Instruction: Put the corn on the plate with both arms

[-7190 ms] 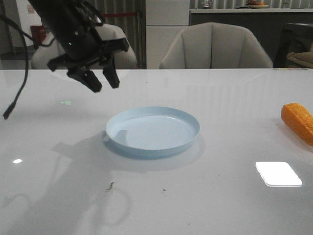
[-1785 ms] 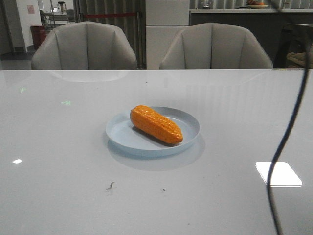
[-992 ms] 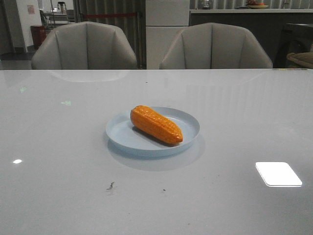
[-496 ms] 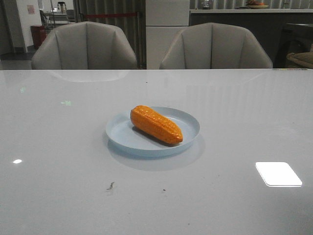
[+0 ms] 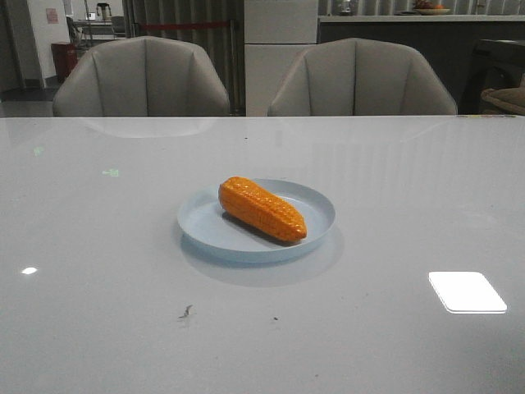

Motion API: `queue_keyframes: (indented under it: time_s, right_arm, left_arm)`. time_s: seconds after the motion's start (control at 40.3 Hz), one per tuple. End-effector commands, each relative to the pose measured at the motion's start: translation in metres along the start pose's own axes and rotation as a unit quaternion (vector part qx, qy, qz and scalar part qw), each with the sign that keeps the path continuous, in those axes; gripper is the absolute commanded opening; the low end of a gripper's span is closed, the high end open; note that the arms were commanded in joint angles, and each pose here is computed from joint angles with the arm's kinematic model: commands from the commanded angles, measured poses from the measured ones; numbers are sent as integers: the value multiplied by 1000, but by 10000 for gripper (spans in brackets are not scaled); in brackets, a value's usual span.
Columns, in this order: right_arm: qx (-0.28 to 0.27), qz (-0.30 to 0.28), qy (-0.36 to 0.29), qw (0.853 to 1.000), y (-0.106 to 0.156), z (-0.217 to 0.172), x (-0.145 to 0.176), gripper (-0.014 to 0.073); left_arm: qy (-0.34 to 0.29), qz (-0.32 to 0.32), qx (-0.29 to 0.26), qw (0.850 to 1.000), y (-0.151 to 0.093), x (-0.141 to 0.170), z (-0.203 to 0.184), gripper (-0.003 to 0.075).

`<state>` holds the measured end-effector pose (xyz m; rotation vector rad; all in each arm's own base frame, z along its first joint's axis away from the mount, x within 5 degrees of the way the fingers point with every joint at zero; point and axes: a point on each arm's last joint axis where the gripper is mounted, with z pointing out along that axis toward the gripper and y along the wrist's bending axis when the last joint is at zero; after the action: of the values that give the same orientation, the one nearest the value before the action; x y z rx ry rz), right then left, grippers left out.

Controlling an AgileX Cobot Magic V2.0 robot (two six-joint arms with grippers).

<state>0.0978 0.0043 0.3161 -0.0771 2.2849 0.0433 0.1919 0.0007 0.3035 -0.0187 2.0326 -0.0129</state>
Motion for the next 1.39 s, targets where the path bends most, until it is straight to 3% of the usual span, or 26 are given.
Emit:
queue_keyframes:
  time_s: [0.0, 0.198, 0.372, 0.62, 0.868, 1.14, 1.364]
  right_arm:
    - [2, 3, -40, 999, 0, -6, -11, 579]
    - [2, 3, -40, 999, 0, -6, -11, 579]
    - [2, 3, -40, 999, 0, -6, -11, 579]
    - [2, 3, -40, 999, 0, -6, -11, 579]
    - [2, 3, -40, 999, 0, -6, -11, 579]
    - [2, 3, -40, 999, 0, -6, -11, 579]
    - [2, 3, -40, 999, 0, -6, -11, 579]
  left_arm:
    - [-78, 1, -1, 997, 0, -20, -17, 342]
    - [-135, 1, 0, 991, 0, -21, -49, 227]
    - [-176, 1, 1, 984, 0, 8, -71, 90]
    - [-205, 0, 1, 979, 1, 77, -90, 94]
    - [-239, -1, 2, 971, 2, 126, -90, 94]
    - [-279, -2, 1, 960, 3, 151, -75, 94]
    - [-270, -14, 4, 963, 3, 152, -75, 94]
